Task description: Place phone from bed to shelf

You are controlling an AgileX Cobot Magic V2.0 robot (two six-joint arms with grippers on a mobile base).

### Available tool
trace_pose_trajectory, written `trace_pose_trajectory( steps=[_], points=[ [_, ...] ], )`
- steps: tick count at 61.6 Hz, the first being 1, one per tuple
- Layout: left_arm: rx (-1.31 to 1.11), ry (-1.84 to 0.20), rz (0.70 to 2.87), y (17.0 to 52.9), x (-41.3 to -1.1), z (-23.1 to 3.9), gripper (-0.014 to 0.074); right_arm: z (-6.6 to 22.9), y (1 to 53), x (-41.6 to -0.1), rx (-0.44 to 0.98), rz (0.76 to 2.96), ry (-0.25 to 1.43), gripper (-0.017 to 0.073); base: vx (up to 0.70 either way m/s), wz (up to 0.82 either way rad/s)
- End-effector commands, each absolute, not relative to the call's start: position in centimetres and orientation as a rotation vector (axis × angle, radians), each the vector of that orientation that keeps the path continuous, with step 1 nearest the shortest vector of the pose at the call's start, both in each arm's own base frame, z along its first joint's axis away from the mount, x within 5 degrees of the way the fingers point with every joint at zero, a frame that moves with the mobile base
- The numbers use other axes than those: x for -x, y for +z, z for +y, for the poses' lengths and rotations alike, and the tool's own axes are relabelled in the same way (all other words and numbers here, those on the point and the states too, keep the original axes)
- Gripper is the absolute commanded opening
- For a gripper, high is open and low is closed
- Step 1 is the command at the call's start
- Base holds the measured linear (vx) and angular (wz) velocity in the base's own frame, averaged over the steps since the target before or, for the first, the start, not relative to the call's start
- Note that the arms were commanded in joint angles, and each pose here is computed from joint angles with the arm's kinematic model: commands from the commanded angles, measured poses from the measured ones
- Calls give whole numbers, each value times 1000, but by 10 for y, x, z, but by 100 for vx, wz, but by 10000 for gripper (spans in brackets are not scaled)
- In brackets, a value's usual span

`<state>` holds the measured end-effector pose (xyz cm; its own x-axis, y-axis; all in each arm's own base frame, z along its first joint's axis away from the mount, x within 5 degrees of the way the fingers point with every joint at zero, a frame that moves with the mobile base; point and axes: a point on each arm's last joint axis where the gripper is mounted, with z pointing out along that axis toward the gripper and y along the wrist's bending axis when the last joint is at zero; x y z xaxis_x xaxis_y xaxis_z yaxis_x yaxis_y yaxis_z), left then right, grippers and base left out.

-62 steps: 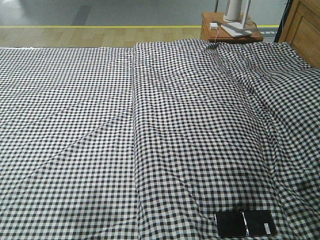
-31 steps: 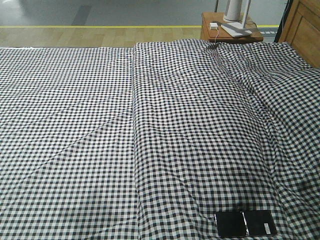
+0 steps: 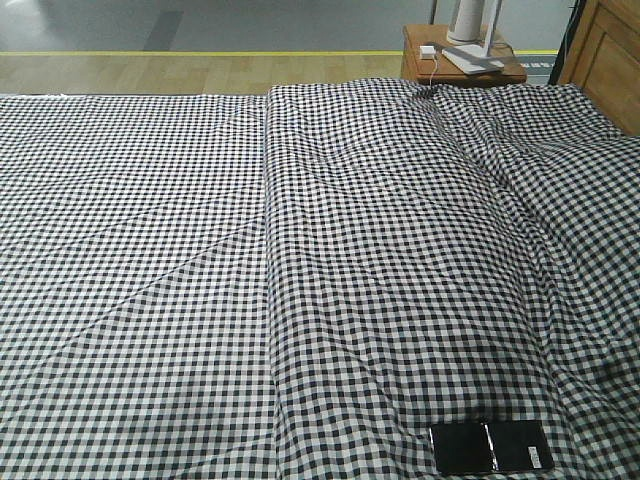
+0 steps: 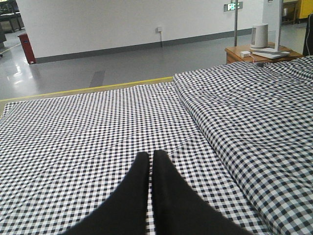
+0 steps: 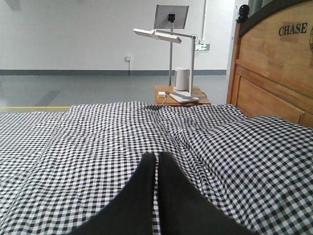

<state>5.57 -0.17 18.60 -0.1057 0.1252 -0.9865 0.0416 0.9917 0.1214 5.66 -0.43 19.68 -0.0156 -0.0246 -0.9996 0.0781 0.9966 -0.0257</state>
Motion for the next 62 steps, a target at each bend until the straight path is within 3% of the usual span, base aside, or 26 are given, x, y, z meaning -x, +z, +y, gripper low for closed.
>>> trace_pose_trajectory(
  steps=[1,11,21,38,49,62],
  points=[
    [-106,64,1578,201,-55,-2,1,-5,204,-56,-30,1490,-113,-6,0,0],
    [-106,64,1578,201,-55,-2,1,-5,213,-55,-31,1392,-119,-6,0,0],
    [-106,64,1578,201,-55,-2,1,-6,235,-48,-34,1145,-134,-6,0,0],
    [-106,64,1578,201,-55,-2,1,-3,311,-20,-31,906,-138,-6,0,0],
    [-106,64,1578,201,-55,-2,1,-1,359,-12,-24,1000,-129,-3,0,0],
    [-106,64,1578,201,-55,-2,1,-2,390,-35,-19,1269,-116,46,0,0]
  ],
)
